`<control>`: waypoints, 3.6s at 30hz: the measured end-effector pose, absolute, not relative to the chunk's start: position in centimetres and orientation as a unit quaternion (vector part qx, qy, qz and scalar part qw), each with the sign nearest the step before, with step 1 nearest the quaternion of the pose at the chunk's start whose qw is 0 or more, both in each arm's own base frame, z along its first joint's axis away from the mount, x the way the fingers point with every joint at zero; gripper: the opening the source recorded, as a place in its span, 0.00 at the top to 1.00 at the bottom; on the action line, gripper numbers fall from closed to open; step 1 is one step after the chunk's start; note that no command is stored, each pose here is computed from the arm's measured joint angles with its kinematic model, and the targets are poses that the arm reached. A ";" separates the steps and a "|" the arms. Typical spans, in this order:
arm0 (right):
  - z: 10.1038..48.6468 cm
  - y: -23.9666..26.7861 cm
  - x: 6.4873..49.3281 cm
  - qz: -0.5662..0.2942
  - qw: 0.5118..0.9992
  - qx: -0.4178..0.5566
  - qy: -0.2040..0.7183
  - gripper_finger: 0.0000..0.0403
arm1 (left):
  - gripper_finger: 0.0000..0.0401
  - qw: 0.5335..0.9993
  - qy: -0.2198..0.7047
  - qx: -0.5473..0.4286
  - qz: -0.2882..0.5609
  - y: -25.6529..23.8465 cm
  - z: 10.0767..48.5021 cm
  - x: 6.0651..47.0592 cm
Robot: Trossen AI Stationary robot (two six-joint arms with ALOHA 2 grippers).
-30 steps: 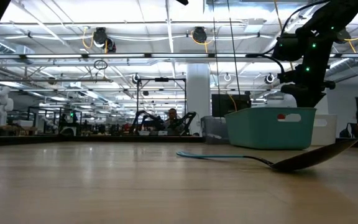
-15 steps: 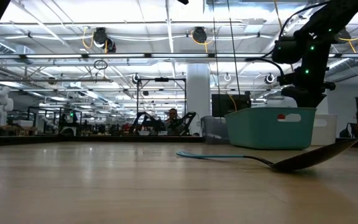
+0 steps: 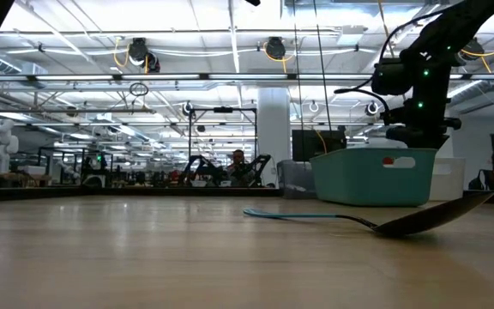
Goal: Sort silverware by color (type)
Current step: Put the light blue spoon into the white bin, then put the blue spoon into the green bin
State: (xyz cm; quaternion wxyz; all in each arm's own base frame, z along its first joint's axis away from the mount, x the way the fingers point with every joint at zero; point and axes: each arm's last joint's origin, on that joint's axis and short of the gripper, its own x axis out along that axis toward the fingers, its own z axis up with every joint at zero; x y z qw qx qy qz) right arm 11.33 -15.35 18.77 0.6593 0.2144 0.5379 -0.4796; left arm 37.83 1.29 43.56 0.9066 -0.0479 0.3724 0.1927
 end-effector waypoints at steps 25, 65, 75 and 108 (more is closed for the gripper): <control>25.4 -13.4 10.4 -0.492 0.690 0.256 0.465 0.52 | 0.43 0.899 0.398 -0.046 0.176 0.7 43.2 37.5; 30.0 1.7 16.2 -0.181 0.818 0.403 0.368 0.52 | 0.43 0.873 0.481 0.063 -0.054 -14.9 35.0 41.6; 30.2 4.1 15.4 -0.108 0.849 0.338 0.391 0.52 | 0.43 0.858 0.484 0.142 -0.101 -15.4 33.9 42.1; 30.0 5.9 12.3 -0.017 0.866 0.204 0.457 0.52 | 0.43 0.777 0.566 0.191 -0.199 -13.4 18.0 49.8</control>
